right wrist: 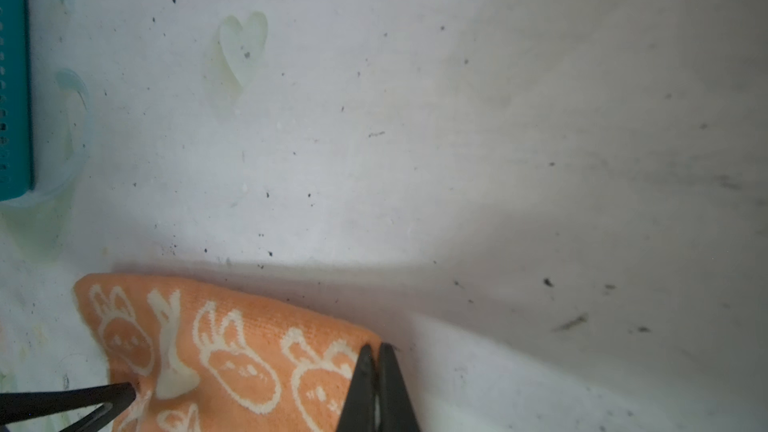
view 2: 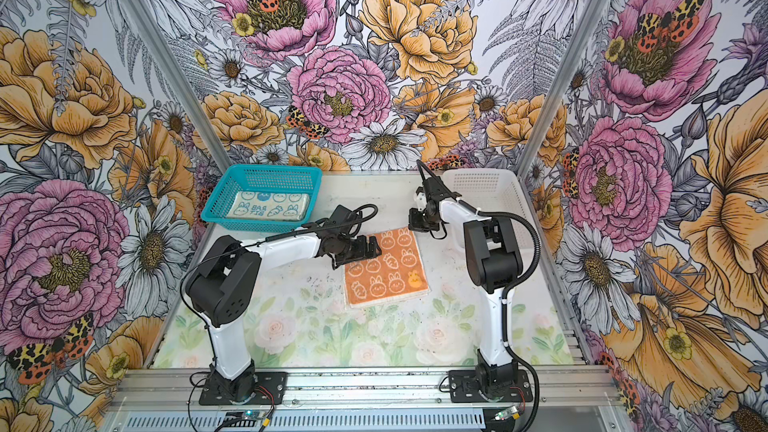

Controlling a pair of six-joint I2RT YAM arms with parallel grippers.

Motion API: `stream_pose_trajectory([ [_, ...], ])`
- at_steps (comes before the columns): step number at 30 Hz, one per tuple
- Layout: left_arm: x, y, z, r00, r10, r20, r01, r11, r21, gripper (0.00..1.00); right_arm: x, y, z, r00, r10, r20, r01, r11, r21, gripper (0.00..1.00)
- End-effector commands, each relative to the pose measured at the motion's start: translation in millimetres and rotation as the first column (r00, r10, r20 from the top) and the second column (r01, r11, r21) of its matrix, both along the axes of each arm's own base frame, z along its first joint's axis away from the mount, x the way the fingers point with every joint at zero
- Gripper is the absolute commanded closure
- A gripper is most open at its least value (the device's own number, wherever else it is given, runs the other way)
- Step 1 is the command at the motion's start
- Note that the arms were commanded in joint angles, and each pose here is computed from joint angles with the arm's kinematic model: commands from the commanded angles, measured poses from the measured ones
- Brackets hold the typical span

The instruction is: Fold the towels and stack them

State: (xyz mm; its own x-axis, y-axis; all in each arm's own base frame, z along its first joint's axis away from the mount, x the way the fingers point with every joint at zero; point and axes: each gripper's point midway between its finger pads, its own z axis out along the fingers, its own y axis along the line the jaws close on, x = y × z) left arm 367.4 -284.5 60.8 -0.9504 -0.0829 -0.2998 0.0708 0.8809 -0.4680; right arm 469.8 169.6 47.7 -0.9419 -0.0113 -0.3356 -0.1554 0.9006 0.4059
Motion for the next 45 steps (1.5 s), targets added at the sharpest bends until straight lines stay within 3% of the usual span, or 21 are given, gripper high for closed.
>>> stream_pose_trajectory([
  [1,36.6,32.3,13.6,0.997,0.045,0.055,-0.048,0.997,0.056,0.01,-0.3,-0.1,3.7,0.999,0.042,0.009,-0.041,0.999,-0.028,1.0],
  [3,49.1,46.8,14.4,0.996,0.049,0.078,-0.057,0.992,0.112,0.01,-2.5,0.3,5.2,0.999,0.043,0.009,-0.042,0.999,-0.025,1.0],
  [6,60.7,60.9,6.1,0.997,0.042,0.072,-0.054,0.981,0.186,0.1,-4.8,2.7,8.1,0.999,0.046,0.012,-0.046,0.999,-0.023,1.0],
  [12,62.0,63.5,-15.6,1.0,0.011,0.021,-0.015,0.975,0.221,0.35,-8.5,7.2,6.5,0.999,0.054,0.006,-0.054,0.998,-0.023,1.0],
  [29,53.9,72.4,-32.3,1.0,-0.004,-0.009,0.006,0.963,0.271,0.6,-10.2,9.7,4.3,0.999,0.051,-0.006,-0.051,0.999,-0.016,1.0],
  [36,52.9,82.6,-34.7,1.0,-0.007,-0.005,0.009,0.945,0.327,0.66,-10.5,10.5,3.6,0.999,0.052,-0.008,-0.052,0.999,-0.01,1.0],
  [45,52.7,88.2,-38.4,1.0,-0.022,-0.009,0.023,0.923,0.385,0.89,-13.3,12.6,5.8,0.998,0.06,-0.008,-0.06,0.998,-0.002,1.0],
])
